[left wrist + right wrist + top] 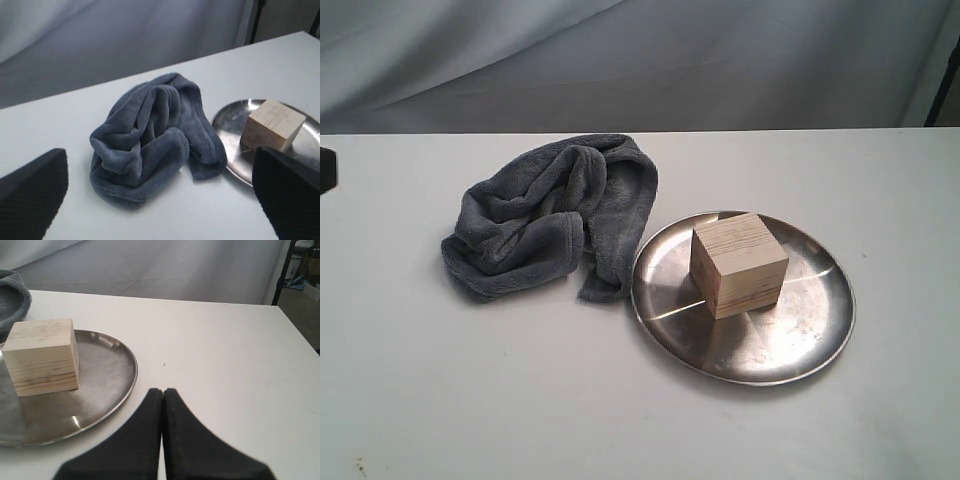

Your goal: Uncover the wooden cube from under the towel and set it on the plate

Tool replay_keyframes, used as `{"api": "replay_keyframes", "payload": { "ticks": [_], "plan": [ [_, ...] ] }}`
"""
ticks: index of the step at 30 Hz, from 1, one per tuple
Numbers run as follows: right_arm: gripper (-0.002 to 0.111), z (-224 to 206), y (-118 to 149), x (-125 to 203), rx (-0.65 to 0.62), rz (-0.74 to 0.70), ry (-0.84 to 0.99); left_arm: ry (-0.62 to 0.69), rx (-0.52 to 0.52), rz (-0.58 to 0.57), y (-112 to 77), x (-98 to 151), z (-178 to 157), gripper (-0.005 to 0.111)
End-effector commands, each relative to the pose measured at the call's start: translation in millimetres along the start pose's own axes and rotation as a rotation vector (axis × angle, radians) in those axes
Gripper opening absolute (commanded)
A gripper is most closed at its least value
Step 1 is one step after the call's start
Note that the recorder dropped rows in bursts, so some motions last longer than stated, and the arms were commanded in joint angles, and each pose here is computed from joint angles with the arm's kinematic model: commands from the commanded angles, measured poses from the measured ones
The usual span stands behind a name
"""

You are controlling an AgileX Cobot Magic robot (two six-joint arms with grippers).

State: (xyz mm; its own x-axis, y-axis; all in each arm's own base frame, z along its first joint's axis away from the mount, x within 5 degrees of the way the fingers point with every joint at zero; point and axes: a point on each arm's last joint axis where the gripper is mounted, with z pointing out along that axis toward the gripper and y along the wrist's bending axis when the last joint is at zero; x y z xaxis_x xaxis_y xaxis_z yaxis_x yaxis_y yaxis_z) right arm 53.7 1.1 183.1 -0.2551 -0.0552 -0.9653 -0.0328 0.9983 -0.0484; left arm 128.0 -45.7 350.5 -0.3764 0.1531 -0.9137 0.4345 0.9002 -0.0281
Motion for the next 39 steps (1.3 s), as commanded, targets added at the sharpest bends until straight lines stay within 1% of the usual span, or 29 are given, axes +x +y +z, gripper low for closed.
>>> {"api": "replay_keyframes", "payload": {
  "ticks": [1,5,7,8,10,11,13,14,15,16,20,25,30,39],
  "plan": [
    [0.000,0.1,0.1,0.9,-0.002,0.001,-0.003,-0.072,0.013,0.023,-11.4,3.8,-32.7,0.094],
    [0.000,0.1,0.1,0.9,-0.002,0.001,-0.003,-0.121,0.016,0.070,-20.6,10.7,-59.0,0.092],
    [0.000,0.1,0.1,0.9,-0.002,0.001,-0.003,-0.150,0.001,0.074,-22.6,13.2,-69.2,0.087],
    [0.000,0.1,0.1,0.9,-0.002,0.001,-0.003,-0.166,-0.013,0.064,-23.1,14.6,-74.4,0.082],
    [0.000,0.1,0.1,0.9,-0.002,0.001,-0.003,-0.197,-0.028,0.060,-24.7,17.0,-83.2,0.069],
    [0.000,0.1,0.1,0.9,-0.002,0.001,-0.003,-0.218,-0.031,0.056,-26.3,18.7,-88.9,0.057],
    [0.000,0.1,0.1,0.9,-0.002,0.001,-0.003,-0.227,-0.026,0.064,-29.3,22.6,-95.7,0.038],
    [0.000,0.1,0.1,0.9,-0.002,0.001,-0.003,-0.229,-0.019,0.069,-31.6,26.4,-100.2,0.021],
    [0.000,0.1,0.1,0.9,-0.002,0.001,-0.003,-0.232,-0.017,0.072,-32.8,29.4,-102.5,0.009],
    [0.000,0.1,0.1,0.9,-0.002,0.001,-0.003,-0.232,-0.015,0.080,-34.1,34.4,-104.4,0.000],
    [0.000,0.1,0.1,0.9,-0.002,0.001,-0.003,-0.266,-0.017,0.091,-37.8,51.8,-110.9,0.000],
    [0.000,0.1,0.1,0.9,-0.002,0.001,-0.003,-0.278,-0.004,0.105,-43.0,63.8,-119.8,0.000],
    [0.000,0.1,0.1,0.9,-0.002,0.001,-0.003,-0.317,-0.008,0.117,-45.7,67.9,-127.4,0.000],
    [0.000,0.1,0.1,0.9,-0.002,0.001,-0.003,-0.320,-0.013,0.121,-45.6,68.4,-128.2,0.000]
  ]
}}
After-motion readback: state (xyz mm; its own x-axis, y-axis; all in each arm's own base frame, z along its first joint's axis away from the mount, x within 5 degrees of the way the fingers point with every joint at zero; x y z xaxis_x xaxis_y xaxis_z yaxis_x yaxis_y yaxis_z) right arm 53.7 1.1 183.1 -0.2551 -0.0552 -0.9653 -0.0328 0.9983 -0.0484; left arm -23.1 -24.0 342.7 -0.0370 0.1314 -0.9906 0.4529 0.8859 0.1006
